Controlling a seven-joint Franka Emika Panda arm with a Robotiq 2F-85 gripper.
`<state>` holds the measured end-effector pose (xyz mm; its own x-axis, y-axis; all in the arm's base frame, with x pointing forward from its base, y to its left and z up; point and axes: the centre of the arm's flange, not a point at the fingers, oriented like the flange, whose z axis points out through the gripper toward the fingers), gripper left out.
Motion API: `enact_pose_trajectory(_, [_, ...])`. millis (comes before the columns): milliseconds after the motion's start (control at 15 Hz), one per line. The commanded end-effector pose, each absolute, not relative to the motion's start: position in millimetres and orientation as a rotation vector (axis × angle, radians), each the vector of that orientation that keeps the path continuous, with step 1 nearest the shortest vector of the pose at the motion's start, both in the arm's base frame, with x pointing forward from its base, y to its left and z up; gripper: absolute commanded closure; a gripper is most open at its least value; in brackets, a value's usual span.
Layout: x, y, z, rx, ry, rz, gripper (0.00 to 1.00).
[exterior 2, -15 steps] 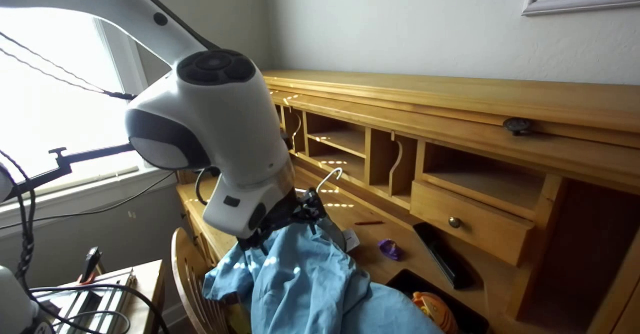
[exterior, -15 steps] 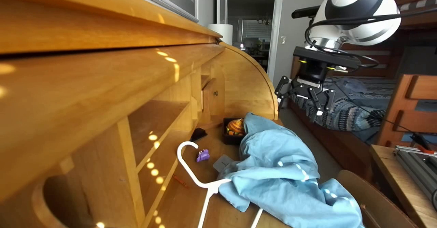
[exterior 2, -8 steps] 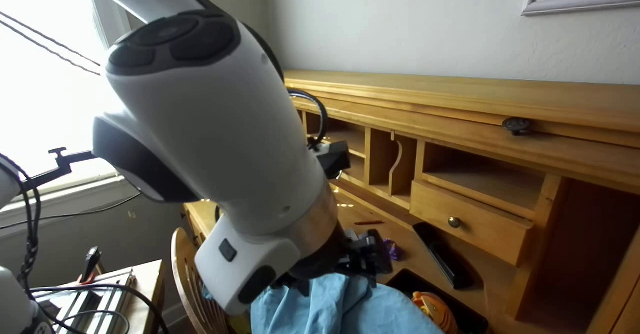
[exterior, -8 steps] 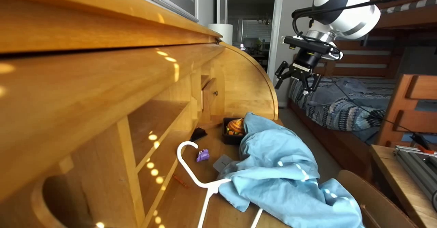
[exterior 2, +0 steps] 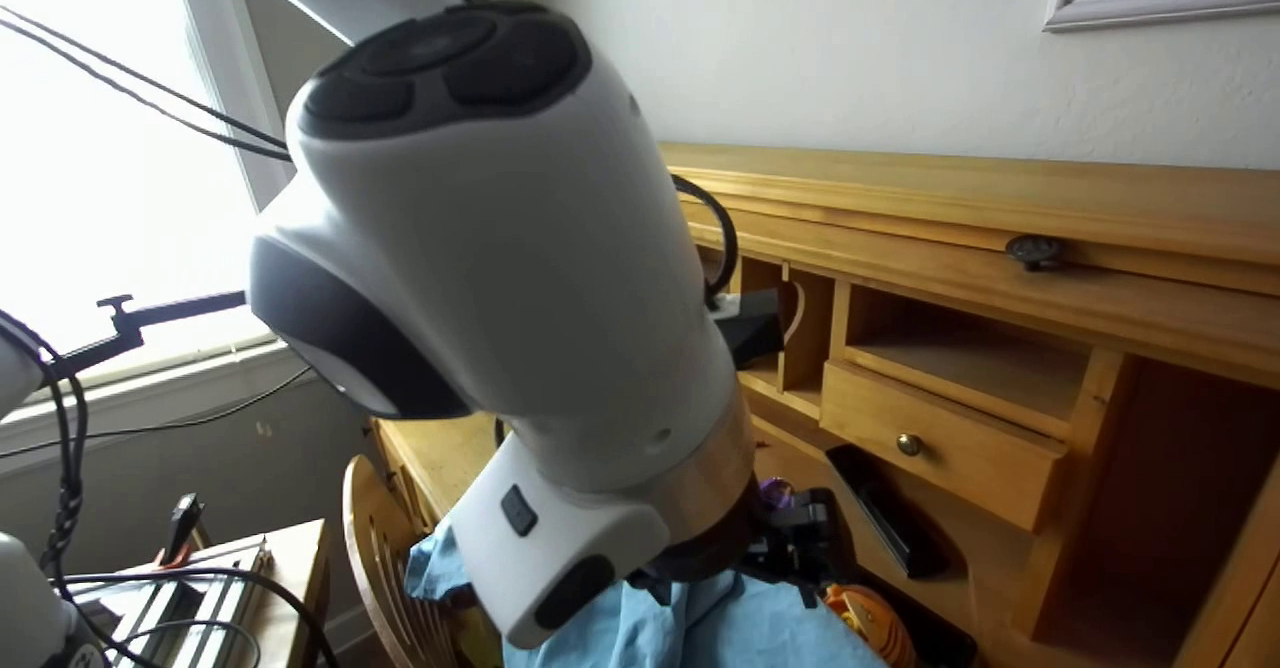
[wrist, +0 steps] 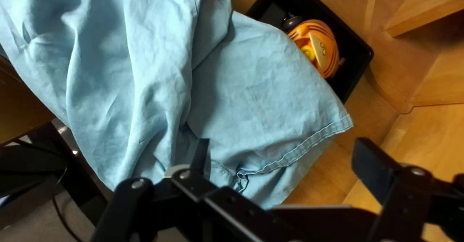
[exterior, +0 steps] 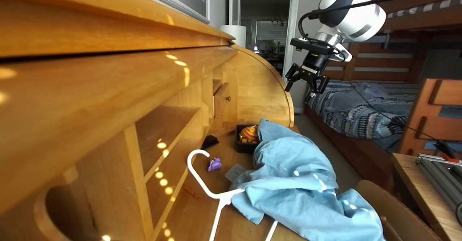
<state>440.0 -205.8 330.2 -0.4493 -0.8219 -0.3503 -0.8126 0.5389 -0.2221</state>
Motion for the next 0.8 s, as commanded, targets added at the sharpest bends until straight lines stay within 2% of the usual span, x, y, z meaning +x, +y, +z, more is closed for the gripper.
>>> enact_pose_trajectory(0, [462.1,-231.8,314.4,-1.144,2.495,-0.003,0.00])
enact_pose_trajectory(733, [524.1,-283.4,250.6,-0.711,2.688,0.110,0.00])
